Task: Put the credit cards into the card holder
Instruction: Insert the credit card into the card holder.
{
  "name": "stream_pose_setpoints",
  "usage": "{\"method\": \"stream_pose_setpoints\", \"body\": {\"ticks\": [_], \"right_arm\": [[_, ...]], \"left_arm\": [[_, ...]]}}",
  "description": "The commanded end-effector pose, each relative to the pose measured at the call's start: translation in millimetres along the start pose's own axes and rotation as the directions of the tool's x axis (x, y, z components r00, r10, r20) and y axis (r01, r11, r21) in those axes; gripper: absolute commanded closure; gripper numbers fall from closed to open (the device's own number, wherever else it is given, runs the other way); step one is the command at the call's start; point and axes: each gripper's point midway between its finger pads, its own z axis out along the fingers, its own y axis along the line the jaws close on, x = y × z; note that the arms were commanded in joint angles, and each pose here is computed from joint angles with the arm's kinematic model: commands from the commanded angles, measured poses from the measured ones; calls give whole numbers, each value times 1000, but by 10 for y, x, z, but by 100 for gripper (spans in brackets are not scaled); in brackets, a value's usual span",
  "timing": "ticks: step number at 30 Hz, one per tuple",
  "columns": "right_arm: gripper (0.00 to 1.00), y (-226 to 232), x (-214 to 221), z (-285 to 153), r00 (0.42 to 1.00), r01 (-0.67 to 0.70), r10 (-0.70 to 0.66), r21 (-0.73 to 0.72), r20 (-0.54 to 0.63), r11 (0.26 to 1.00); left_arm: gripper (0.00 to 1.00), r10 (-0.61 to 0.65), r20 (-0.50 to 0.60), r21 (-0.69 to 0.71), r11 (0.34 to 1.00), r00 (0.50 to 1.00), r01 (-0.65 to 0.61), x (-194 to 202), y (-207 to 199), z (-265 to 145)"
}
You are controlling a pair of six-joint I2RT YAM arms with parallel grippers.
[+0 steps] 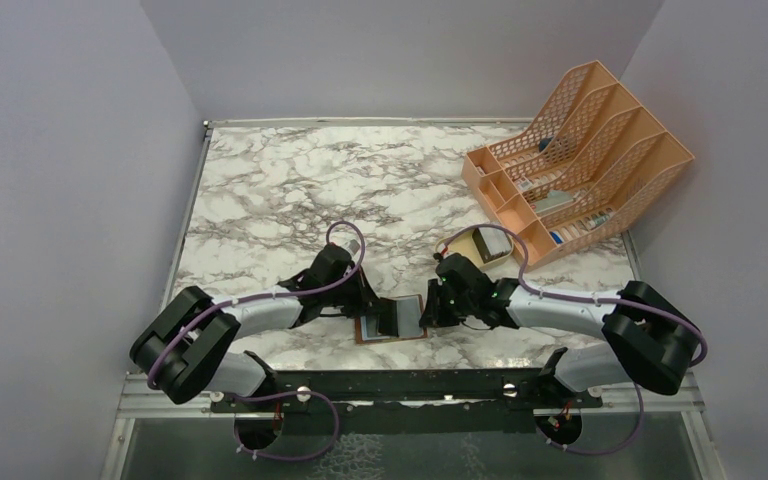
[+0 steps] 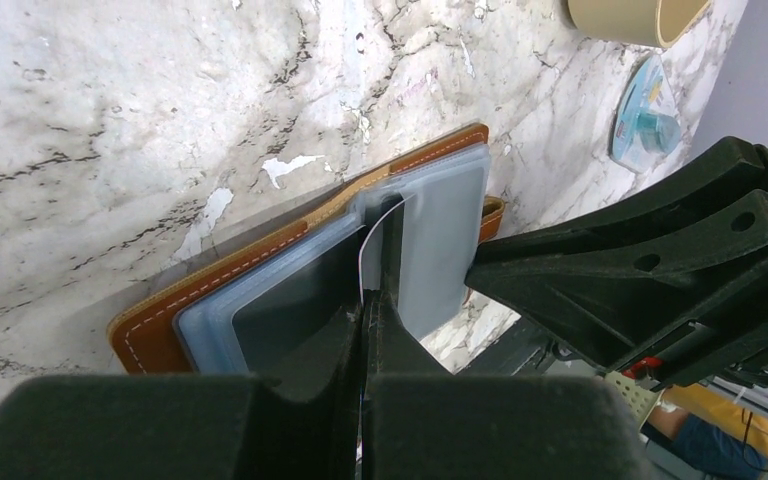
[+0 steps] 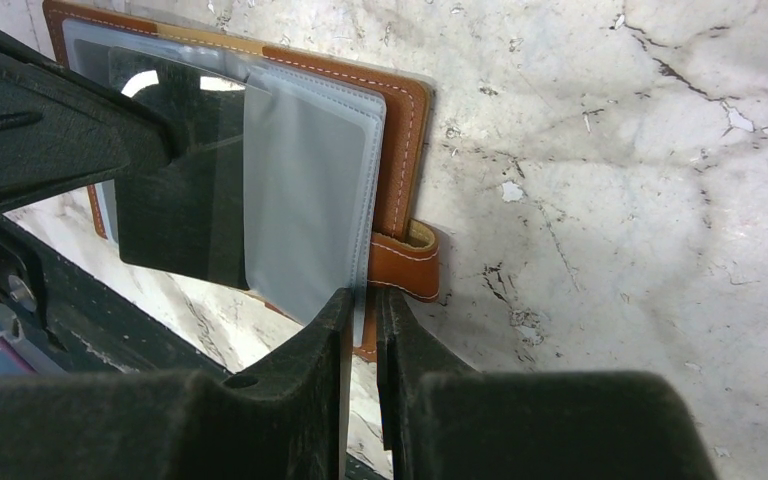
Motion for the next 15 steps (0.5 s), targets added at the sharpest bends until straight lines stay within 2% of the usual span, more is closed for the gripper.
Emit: {"method": "stream_pose_setpoints", "body": {"ticks": [1,15], "right_arm": [[86,-84,200,17,999,-20,21,14,-48,1000],[86,-60,220,5,998,-46,45,-7,-44,999]], "left_arm": [[100,-15,-1,-60,998,1000,15,83,219,56],[100,14,39,-35,999,999,-13,103,159,58]]}}
